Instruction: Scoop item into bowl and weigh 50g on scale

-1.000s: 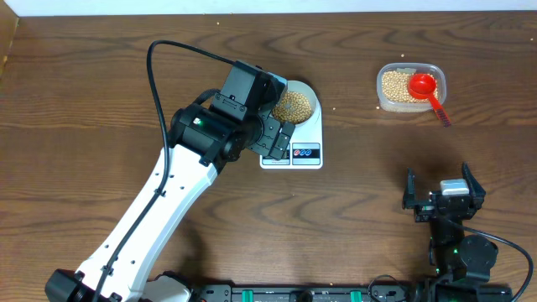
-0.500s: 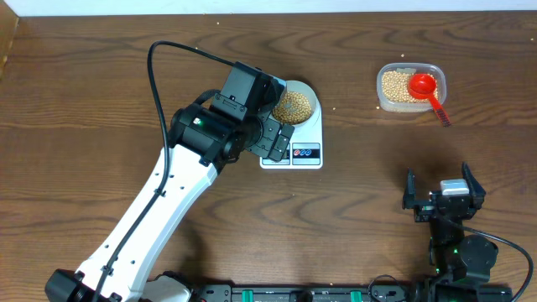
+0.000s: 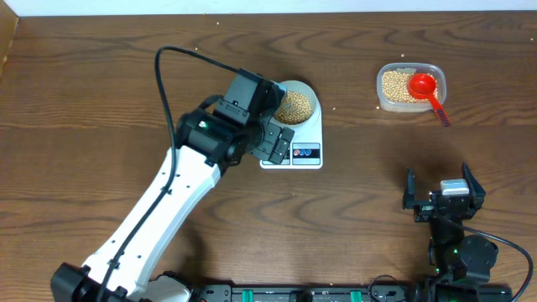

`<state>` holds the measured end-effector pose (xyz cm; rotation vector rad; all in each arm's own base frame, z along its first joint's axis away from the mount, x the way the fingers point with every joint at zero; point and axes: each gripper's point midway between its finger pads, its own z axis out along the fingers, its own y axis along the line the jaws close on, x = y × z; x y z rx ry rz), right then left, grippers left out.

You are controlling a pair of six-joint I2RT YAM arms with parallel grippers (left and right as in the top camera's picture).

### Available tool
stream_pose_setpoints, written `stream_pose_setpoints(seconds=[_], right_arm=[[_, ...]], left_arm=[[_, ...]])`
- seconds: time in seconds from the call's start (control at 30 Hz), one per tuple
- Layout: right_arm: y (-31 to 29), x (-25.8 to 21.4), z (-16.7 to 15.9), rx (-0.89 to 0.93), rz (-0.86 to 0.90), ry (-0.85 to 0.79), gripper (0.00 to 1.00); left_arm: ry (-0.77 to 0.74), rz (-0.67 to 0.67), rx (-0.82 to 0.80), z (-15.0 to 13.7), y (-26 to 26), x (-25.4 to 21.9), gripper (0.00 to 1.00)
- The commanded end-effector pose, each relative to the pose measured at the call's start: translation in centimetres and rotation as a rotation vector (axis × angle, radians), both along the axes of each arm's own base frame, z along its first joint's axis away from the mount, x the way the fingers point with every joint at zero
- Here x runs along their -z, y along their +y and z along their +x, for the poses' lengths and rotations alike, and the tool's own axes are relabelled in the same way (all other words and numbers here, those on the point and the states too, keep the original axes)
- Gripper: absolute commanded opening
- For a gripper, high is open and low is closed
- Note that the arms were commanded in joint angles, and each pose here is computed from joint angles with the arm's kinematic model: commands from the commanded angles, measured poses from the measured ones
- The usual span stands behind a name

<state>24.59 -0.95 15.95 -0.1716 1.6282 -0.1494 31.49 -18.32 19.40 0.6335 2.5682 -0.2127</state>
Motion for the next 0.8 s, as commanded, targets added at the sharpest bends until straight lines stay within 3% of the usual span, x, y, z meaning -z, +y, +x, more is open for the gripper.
stream_pose_setpoints(seconds=[0.0,0.17,0.37,0.77], right_arm=[[0.0,0.0,0.0,0.003,-0.003,-0.001,0.99],[0.0,0.0,0.0,0.003,-0.003,0.000,0.99],[0.0,0.0,0.0,0.003,-0.003,-0.001,0.99],[0.0,0.0,0.0,0.003,-0.003,0.000,0.99]], left_arm=[[-0.053,0.061,-0.029,0.8,1.0,2.5,0.98],[-0.232,0.012,-0.279,1.7,4.1,1.1,0.98],[-0.444,-0.005,-0.385,2.0,6.7,1.5,0.98],[-0.771,-0.207,-0.341,-0.9,7.9,2.8,0.98]])
